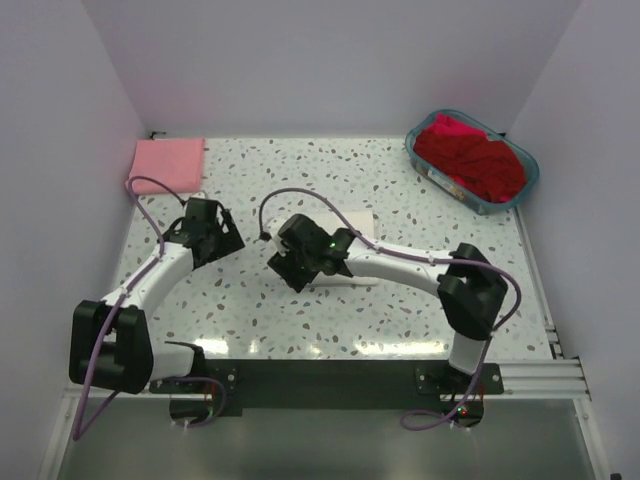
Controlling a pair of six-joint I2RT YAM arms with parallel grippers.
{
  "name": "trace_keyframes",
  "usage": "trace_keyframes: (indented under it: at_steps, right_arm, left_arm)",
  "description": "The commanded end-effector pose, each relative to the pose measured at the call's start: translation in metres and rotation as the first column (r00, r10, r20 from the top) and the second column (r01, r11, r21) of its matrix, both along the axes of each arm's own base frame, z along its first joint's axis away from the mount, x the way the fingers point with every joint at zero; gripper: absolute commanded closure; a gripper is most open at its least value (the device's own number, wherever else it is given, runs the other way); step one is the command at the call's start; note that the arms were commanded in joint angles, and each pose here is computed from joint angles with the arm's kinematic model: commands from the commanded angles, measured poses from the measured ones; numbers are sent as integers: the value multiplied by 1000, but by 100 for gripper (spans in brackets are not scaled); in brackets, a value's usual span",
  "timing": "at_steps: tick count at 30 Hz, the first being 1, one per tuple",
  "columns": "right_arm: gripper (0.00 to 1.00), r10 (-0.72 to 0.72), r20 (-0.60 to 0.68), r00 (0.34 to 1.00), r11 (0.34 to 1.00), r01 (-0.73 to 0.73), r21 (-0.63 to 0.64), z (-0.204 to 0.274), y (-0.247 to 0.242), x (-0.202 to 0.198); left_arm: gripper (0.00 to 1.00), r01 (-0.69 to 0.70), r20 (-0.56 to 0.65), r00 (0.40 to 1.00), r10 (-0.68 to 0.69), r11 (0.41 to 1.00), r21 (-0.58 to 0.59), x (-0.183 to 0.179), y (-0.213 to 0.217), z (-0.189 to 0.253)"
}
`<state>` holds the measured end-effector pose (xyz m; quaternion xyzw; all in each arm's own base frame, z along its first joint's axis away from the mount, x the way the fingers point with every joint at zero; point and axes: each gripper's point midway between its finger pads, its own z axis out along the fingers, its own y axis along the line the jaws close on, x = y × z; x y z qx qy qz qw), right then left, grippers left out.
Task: Fold and stack the t-shirts
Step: Neatly place the folded tshirt to the corner
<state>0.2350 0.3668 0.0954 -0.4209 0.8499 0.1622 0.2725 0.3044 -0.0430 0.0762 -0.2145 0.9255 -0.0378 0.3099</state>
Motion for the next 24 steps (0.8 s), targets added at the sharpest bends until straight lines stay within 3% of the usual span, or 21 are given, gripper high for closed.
trace_keyframes:
  at_steps: [1,9,19,23,24]
  right_arm:
    - [43,25,104,994,998,-20,-51,5,23,11]
    - [47,30,178,984,983,4,-184,-27,35,20]
    - [52,102,122,987,944,-57,-325,-76,27,9]
    - [62,114,102,988,925,-68,-375,-88,17,2]
    - [76,113,105,988,923,-65,-379,-87,15,3]
  left_arm:
    - [12,7,-30,1000,-6,1000,14,-10,5,-13]
    - [12,34,-35,999,-33,999,16,-11,5,-22]
    - [13,42,-62,997,-45,998,-56,-11,0,-31]
    - [13,53,-51,997,-58,995,-87,-13,-5,-32]
    - [13,57,-50,997,-63,993,-99,-13,-7,-32]
